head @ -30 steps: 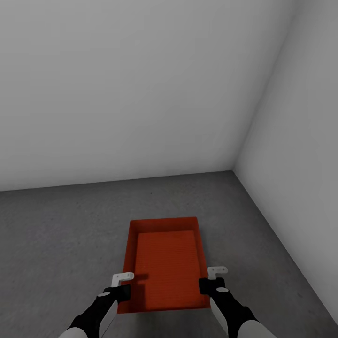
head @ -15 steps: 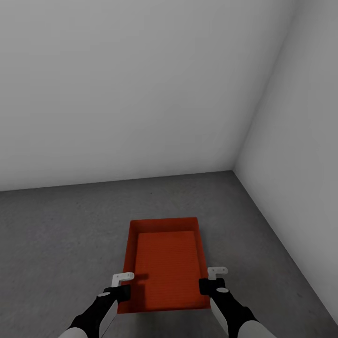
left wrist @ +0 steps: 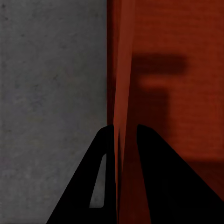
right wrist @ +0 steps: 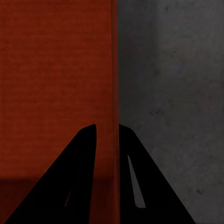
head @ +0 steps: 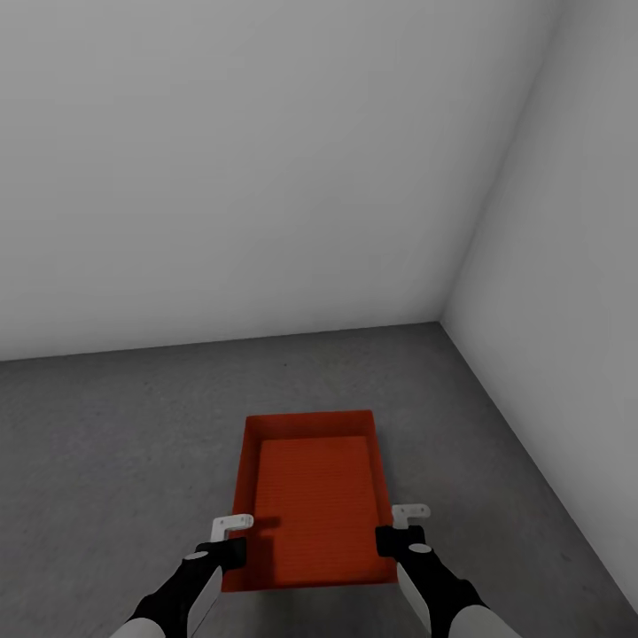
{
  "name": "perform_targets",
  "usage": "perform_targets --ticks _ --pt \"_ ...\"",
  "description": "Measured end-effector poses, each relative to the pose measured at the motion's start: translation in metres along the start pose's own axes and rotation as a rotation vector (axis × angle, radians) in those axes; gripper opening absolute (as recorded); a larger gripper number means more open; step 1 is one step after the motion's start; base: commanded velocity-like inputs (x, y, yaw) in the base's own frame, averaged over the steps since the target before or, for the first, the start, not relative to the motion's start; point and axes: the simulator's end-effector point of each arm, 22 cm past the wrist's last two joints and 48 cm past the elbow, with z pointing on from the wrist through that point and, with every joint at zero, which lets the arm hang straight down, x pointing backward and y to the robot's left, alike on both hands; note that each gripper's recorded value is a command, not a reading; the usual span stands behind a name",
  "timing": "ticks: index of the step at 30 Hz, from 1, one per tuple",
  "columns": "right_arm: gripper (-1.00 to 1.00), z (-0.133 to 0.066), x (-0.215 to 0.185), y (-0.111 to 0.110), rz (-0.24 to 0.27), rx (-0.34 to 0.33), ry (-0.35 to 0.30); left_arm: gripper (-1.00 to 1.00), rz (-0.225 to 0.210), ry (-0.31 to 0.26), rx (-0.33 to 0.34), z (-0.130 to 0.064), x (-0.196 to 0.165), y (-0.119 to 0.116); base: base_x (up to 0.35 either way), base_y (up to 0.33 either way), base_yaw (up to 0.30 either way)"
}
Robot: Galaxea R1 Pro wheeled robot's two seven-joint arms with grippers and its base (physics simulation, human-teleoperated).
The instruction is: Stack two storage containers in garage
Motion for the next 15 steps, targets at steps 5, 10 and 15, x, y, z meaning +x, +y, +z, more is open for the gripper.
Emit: perform_targets --ticks 5,10,15 --pt "-1.00 0.0000 0.0002 -0.0002 0.000 0.000 0.000 -1.00 0.000 0.001 0.000 0.0000 0.0001 -0.0002 0.000 0.000 0.000" --pt "-1.00 0.0000 0.0005 -0.0001 0.001 0.000 0.001 -1.00 0.001 0.001 0.000 0.0000 0.0002 0.0000 0.000 0.000 0.000" --pt "-1.00 0.0028 0.0017 0.0000 0.000 0.000 0.000 -1.00 0.000 0.000 0.001 0.0030 0.0014 0.0001 0.000 0.000 0.000"
